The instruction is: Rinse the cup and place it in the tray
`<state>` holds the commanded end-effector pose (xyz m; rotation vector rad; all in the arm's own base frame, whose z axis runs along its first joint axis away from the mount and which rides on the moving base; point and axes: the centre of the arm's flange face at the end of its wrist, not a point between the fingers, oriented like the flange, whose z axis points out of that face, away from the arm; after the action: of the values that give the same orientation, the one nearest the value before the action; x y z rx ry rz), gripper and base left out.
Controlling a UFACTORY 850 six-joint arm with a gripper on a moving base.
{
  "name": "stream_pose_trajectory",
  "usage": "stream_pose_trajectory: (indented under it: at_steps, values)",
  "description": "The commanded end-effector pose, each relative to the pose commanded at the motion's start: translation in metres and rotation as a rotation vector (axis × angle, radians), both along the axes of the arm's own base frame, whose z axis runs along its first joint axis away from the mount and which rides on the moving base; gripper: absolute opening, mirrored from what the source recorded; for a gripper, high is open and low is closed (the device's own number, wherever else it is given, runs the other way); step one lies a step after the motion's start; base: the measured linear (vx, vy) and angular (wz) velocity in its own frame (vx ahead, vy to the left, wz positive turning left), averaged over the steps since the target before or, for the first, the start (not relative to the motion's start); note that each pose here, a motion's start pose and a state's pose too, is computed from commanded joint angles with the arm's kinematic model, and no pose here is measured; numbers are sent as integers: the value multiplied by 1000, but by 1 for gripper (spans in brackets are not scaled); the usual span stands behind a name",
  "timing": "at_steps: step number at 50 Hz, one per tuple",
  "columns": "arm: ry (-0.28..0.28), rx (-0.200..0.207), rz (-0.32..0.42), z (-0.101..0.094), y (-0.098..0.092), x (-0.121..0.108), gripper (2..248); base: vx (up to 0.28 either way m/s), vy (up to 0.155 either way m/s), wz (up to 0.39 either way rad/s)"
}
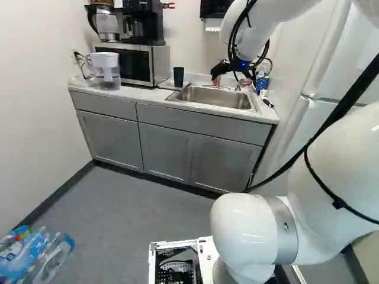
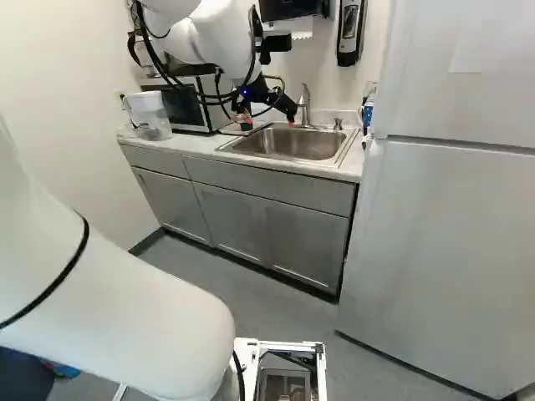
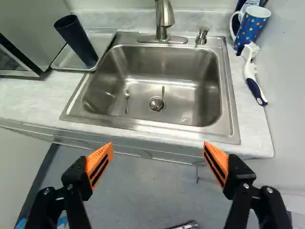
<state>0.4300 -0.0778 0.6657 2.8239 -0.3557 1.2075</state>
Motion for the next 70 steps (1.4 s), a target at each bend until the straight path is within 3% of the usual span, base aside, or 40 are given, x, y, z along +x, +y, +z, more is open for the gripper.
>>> stream_pose_trajectory:
  at_steps: [39,70]
  values:
    - [-4,-1,2,-3,1,0,247,-17,0,1]
    - [-38,-10,23,-31,7,-1,247,0,0,0]
